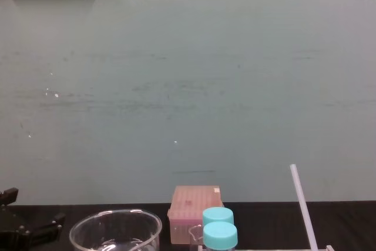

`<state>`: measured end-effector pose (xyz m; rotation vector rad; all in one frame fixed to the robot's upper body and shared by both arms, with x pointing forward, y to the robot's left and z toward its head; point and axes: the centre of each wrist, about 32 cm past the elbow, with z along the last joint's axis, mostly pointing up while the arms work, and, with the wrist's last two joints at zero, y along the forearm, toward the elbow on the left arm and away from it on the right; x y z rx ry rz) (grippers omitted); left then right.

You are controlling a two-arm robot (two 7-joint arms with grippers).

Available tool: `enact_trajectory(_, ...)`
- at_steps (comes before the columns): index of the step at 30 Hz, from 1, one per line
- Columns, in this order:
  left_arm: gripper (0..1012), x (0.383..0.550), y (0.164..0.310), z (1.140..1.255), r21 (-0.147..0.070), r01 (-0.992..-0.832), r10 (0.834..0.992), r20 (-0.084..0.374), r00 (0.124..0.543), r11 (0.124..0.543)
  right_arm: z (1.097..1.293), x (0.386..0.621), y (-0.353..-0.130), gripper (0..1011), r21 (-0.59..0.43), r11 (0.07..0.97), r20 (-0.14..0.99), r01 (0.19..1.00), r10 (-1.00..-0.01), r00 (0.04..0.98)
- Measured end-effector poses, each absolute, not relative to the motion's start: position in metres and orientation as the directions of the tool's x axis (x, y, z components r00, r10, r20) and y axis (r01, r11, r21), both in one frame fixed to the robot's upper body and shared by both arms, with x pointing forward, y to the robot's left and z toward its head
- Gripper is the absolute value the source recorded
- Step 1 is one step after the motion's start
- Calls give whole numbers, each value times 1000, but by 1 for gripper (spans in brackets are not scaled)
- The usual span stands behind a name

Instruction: Pick up the stirring rod with one hand, then place it down.

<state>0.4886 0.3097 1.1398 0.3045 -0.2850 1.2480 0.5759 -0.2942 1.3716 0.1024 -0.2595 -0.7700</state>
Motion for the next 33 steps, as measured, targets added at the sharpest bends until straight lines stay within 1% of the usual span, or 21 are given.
enact_trajectory(18,1005,489,310,1140,70,-955,880,374,292,287,1370,576,-295,1002,193,724,194,662,-690,698)
enact_trajectory(21,1005,489,310,1140,70,-955,880,374,292,287,1371,578,-295,1002,212,750,190,626,-660,727)
enact_trajectory(24,1005,489,310,1140,70,-955,880,374,292,287,1370,580,-294,1002,238,785,184,572,-614,767)
enact_trajectory(25,1005,489,310,1140,70,-955,880,374,292,287,1370,580,-294,1003,238,785,184,572,-614,767)
enact_trajectory(28,1005,489,310,1140,70,-955,880,374,292,287,1367,580,-295,1002,251,815,173,523,-569,804)
enact_trajectory(31,1005,489,310,1140,70,-955,880,374,292,287,1364,579,-296,1003,242,824,166,512,-556,815)
enact_trajectory(33,1005,489,310,1140,70,-955,880,374,292,287,1358,578,-298,1003,215,828,154,519,-553,819)
